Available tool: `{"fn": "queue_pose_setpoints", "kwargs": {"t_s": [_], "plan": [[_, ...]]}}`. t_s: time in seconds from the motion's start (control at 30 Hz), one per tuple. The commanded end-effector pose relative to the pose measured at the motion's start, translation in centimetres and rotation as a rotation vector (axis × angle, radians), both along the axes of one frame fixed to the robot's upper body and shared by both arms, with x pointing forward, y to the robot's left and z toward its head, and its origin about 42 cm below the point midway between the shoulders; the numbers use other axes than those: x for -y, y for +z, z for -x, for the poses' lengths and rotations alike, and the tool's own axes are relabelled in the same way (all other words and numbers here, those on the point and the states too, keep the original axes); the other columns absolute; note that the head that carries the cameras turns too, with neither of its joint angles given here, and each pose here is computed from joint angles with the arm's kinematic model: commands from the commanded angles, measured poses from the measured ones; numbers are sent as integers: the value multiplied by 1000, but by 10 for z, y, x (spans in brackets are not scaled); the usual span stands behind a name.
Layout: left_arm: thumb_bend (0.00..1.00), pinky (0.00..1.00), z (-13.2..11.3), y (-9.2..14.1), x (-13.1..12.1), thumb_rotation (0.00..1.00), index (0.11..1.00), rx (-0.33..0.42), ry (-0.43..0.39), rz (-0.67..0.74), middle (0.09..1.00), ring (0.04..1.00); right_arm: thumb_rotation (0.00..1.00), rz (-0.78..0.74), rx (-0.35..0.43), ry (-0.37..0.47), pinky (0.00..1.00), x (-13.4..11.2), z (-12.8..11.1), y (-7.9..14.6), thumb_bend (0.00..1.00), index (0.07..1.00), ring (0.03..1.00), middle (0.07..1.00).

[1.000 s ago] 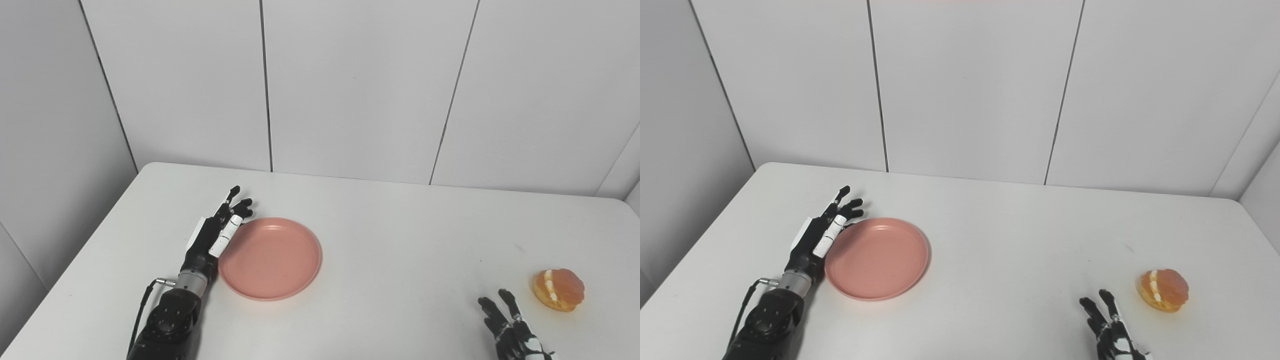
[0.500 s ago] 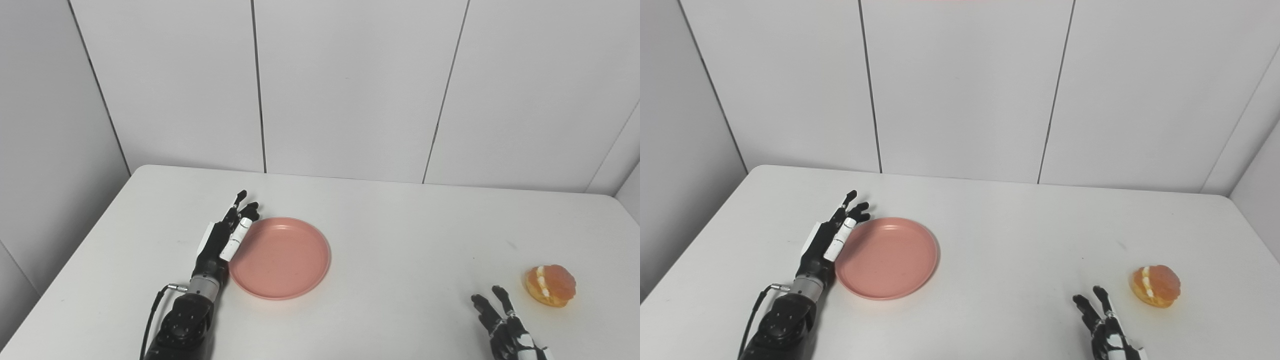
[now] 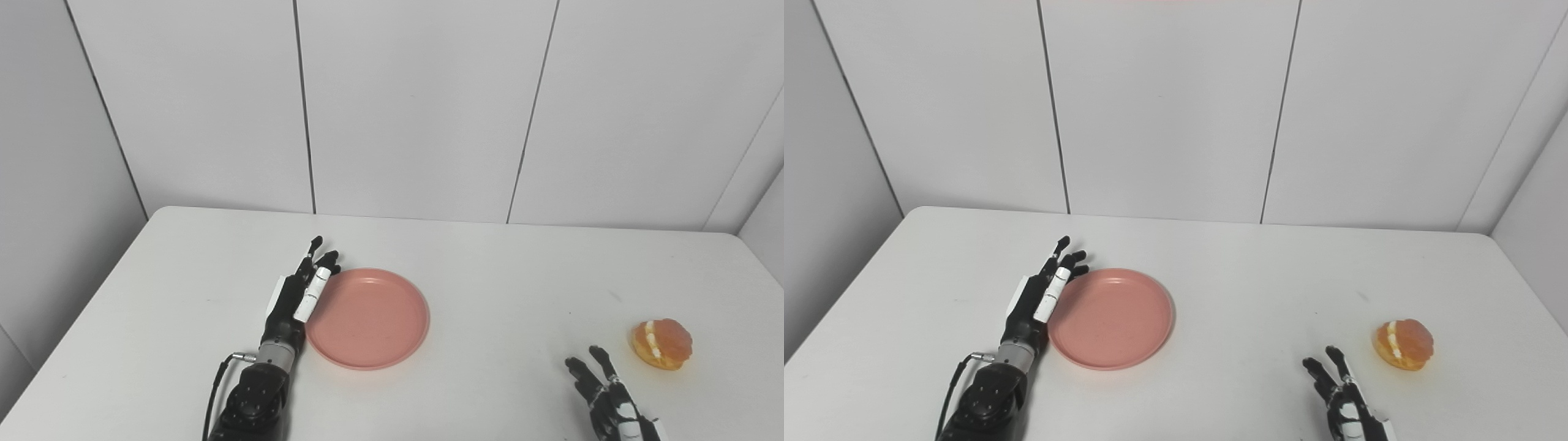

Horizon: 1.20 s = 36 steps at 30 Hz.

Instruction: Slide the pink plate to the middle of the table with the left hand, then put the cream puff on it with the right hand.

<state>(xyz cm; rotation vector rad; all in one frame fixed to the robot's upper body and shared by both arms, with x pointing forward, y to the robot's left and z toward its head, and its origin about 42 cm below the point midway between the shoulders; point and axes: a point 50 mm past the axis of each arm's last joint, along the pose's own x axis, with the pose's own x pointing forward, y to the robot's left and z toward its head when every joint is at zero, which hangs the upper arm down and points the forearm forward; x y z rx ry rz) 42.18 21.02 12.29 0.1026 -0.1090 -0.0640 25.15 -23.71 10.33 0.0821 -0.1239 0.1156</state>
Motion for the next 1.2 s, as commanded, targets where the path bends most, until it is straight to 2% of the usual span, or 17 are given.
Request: {"fn": "queue_pose_setpoints", "kwargs": {"t_s": [0.0, 0.2, 0.53, 0.93, 1.0, 1.17], "plan": [[703, 840, 16, -30, 19, 909, 962, -106, -18, 23, 884, 840, 953, -37, -182, 52, 959, -28, 8, -31, 840, 940, 919, 851], [660, 850, 14, -26, 28, 927, 966, -111, -8, 11, 885, 850, 928, -44, -188, 52, 923, -34, 7, -29, 848, 917, 897, 833], [682, 865, 17, -28, 41, 911, 974, -118, -32, 19, 890, 855, 905, -48, -183, 57, 909, -43, 6, -28, 820, 904, 887, 823], [644, 871, 10, -27, 42, 923, 972, -128, -43, 48, 906, 871, 891, -33, -184, 41, 890, -56, 0, -28, 814, 905, 870, 821], [653, 866, 9, -28, 41, 923, 968, -127, -41, 48, 899, 865, 880, -33, -177, 28, 891, -56, -2, -28, 806, 904, 874, 824], [659, 871, 6, -31, 38, 921, 972, -130, -39, 50, 893, 864, 904, 23, -97, -18, 873, -55, -7, -21, 777, 909, 869, 835]]}}
